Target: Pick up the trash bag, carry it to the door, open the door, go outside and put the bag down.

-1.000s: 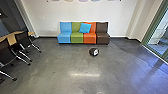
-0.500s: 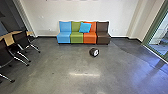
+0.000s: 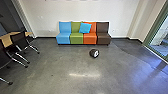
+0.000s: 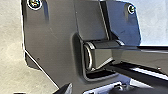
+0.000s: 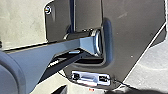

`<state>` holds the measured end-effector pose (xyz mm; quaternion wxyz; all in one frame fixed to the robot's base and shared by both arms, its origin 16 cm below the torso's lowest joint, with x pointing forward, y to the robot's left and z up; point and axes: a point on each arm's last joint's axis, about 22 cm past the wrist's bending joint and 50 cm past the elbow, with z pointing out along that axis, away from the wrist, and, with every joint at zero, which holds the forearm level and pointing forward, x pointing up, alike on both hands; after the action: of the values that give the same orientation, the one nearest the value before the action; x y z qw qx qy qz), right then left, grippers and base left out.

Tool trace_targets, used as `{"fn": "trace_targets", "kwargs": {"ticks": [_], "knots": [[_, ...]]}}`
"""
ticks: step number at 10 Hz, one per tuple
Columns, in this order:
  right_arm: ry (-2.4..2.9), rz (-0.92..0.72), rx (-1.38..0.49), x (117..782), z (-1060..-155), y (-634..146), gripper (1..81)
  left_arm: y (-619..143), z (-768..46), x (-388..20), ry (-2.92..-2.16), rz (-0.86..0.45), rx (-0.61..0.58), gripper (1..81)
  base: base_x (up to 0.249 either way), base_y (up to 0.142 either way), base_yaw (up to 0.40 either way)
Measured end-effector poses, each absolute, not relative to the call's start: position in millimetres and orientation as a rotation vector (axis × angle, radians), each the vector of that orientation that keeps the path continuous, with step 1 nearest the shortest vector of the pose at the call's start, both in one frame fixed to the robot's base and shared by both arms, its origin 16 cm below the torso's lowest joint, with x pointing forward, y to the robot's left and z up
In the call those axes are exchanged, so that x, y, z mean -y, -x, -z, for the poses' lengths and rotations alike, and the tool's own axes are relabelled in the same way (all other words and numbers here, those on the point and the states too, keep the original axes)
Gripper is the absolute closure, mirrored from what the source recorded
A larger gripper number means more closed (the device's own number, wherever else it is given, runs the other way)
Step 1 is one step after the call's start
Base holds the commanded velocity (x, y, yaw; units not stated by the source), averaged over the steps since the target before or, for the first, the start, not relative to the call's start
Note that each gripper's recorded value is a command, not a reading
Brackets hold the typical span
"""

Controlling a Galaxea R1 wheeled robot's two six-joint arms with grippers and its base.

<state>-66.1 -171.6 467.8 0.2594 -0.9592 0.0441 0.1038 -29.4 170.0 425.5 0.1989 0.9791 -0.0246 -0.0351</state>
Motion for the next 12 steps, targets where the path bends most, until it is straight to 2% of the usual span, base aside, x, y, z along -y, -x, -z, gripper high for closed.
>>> {"fn": "trace_targets", "kwargs": {"ticks": [3,8,12], "knots": [[2.600,-0.276,-0.124,171.7,-467.6,64.7,1.0,28.7,-425.3,-169.8,-2.738,0.099,0.074,1.0,0.117,0.000,0.000],[2.610,-0.237,-0.262,177.3,-472.1,80.8,1.0,10.8,-420.7,-157.6,-2.707,0.123,0.213,1.0,0.117,0.000,0.000],[2.610,-0.234,-0.262,176.5,-471.5,78.8,1.0,10.9,-420.2,-162.4,-2.713,0.126,0.216,1.0,0.117,0.000,0.000]]}}
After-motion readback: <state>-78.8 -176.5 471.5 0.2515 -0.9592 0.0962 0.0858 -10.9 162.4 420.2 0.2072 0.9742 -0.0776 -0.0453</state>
